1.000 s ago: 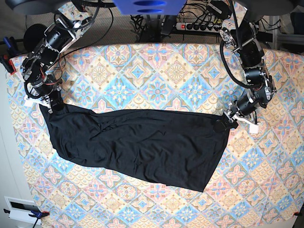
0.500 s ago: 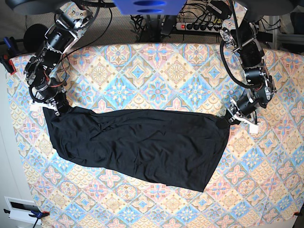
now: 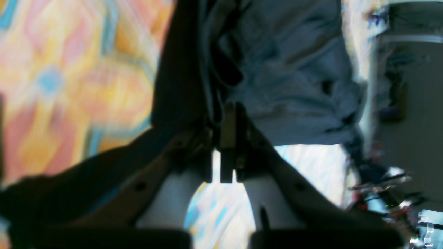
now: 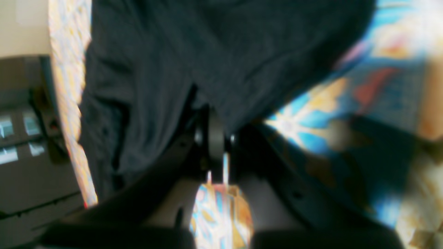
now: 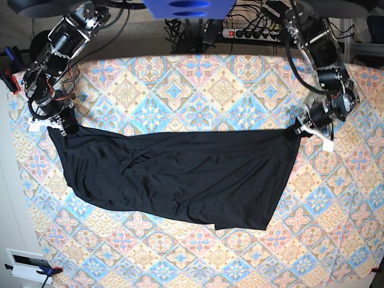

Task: Layout the t-shirt on the table in an organized manner, then fold the t-shirt properly
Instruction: 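Lift the shirt edge with both grippers and pull it toward the robot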

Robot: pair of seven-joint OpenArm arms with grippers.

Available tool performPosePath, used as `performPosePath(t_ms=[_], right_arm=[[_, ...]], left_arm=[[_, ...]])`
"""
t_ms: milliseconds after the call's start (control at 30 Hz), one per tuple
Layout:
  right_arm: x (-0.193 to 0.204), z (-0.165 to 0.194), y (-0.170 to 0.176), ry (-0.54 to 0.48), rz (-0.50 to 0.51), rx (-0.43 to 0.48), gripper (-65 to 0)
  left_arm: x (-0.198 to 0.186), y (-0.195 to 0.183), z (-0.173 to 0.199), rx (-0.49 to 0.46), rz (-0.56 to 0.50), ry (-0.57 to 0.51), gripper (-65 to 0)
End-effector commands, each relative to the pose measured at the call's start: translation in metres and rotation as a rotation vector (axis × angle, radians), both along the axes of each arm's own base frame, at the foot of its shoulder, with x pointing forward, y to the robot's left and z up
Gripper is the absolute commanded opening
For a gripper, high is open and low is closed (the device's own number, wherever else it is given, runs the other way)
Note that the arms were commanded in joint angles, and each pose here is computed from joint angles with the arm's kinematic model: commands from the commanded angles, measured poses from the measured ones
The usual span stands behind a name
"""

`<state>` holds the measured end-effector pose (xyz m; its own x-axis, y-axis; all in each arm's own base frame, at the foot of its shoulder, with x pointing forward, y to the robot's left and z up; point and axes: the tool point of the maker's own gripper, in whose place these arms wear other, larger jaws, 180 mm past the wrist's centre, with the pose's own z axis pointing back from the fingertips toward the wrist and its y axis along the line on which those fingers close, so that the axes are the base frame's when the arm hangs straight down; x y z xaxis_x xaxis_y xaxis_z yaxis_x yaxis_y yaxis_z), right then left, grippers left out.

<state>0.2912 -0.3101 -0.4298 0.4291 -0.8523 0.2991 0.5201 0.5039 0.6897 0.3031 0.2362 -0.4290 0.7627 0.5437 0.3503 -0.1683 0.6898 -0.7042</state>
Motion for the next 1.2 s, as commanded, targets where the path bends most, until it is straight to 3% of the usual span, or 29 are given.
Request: performPosePath(t_ms=[0, 100, 300, 667, 967, 1167], right_arm=[[0.001, 0.008, -0.016, 0.013, 0.004, -0.052, -65.0], [0.001, 0.009, -0.019, 0.013, 0.003, -0.057, -65.0], [-0.052, -0.022, -0.019, 0.131, 0.004, -0.058, -65.0], [-0.07, 0.002, -0.031, 0.114, 0.036, -0.181, -65.0], [-0.096, -0.006, -0.032, 0.167, 0.048, -0.197, -65.0], [-0.108, -0.009, -0.029, 0.174, 0.092, -0.213, -65.0]], left_arm=[[0.002, 0.012, 0.01, 0.041, 0.005, -0.024, -65.0], [-0.012, 0.021, 0.013, 0.096, -0.01, -0.023, -65.0], [-0.044, 0.034, 0.003, 0.144, -0.023, 0.031, -65.0], [-0.108, 0.035, -0.029, 0.145, -0.038, 0.174, -65.0], [-0.158, 0.021, -0.039, 0.046, -0.052, 0.266, -65.0], [-0.174, 0.02, -0.024, 0.118, -0.105, 0.246, -65.0]])
